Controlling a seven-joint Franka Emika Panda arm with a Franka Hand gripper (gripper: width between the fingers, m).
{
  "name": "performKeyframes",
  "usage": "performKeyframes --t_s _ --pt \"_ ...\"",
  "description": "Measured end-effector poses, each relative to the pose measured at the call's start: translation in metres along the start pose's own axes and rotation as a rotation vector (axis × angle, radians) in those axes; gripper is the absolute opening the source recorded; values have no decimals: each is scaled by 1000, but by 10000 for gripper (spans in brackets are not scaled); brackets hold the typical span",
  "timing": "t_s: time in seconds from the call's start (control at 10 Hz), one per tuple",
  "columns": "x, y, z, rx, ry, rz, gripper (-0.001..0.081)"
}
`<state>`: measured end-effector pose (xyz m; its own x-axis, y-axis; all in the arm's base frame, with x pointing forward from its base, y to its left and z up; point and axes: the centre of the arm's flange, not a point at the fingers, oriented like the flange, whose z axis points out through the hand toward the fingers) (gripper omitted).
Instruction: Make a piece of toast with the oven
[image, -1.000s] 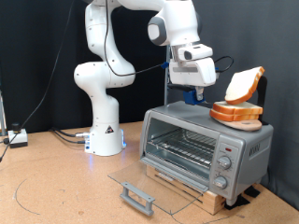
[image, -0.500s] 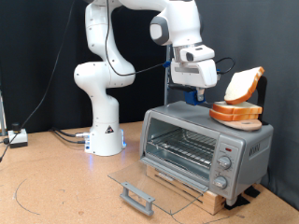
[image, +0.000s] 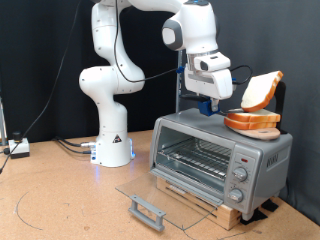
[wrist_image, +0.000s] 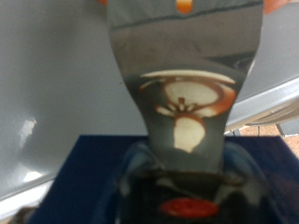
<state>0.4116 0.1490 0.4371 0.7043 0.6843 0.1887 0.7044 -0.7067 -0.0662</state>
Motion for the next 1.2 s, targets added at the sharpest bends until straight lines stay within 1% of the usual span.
performKeyframes --t_s 0.3,0.6,0.9,1.2 --pt "0 -1 3 51 8 36 391" --pt "0 -2 4 86 30 44 391" --pt "3 -6 3 91 36 35 391" --pt "14 -21 4 70 27 18 391"
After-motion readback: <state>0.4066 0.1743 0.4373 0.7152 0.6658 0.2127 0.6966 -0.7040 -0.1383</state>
